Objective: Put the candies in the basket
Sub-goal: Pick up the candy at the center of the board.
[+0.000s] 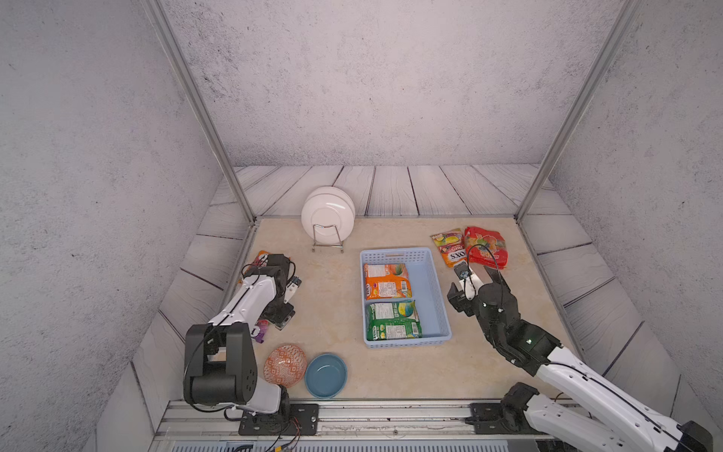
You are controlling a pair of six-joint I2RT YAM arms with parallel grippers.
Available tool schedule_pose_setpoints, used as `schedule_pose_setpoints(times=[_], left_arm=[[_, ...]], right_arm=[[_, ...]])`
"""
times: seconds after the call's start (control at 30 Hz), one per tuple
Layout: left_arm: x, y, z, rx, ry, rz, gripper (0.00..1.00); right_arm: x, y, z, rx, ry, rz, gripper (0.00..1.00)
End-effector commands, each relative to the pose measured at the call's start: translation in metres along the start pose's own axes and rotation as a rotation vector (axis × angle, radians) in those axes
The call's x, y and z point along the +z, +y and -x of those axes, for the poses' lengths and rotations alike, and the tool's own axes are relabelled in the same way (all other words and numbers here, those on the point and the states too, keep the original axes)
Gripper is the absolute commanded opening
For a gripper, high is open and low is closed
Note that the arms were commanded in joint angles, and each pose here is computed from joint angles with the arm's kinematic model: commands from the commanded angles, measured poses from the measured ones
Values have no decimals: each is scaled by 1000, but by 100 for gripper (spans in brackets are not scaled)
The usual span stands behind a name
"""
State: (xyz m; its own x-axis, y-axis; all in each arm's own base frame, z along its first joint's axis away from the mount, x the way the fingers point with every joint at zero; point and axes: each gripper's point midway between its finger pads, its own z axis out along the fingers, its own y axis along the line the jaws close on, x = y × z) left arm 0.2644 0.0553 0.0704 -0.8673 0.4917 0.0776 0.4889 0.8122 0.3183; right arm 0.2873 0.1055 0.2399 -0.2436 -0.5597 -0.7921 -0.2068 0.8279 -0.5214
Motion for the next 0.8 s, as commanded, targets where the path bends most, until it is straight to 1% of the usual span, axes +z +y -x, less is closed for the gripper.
schedule_pose_setpoints(times=[0.0,0.07,0.1,0.2,0.27,0.37,0.47,0.57,0.67,0.7,0.77], left_arm=[[12,18,5,-7,-12,74,74],[17,21,5,-12,3,74,73],[18,22,6,-16,4,63,71],[27,24,7,-24,-5,61,70],[34,25,4,-33,9,57,68],[42,20,3,-36,26,20,63],[50,14,4,-42,24,3,62],[58,7,1,-48,46,-28,61],[67,4,0,-34,53,-20,57],[68,4,0,-36,52,-20,54],[67,1,-1,-45,60,-38,42]], right_arm=[[-4,-6,4,21,-28,-18,99],[-2,-6,-1,9,-11,-30,99],[-1,-6,-3,-3,-2,-35,99],[-3,-7,4,12,-26,-27,99],[-3,-6,3,11,-26,-21,99],[-1,-6,-3,-10,-6,-39,99],[-4,-5,6,10,-39,-17,99],[-1,-4,-1,-11,-12,-27,99],[-4,-9,4,5,-30,-36,99],[-5,-8,6,9,-40,-28,99],[-5,-7,2,6,-31,-29,99]])
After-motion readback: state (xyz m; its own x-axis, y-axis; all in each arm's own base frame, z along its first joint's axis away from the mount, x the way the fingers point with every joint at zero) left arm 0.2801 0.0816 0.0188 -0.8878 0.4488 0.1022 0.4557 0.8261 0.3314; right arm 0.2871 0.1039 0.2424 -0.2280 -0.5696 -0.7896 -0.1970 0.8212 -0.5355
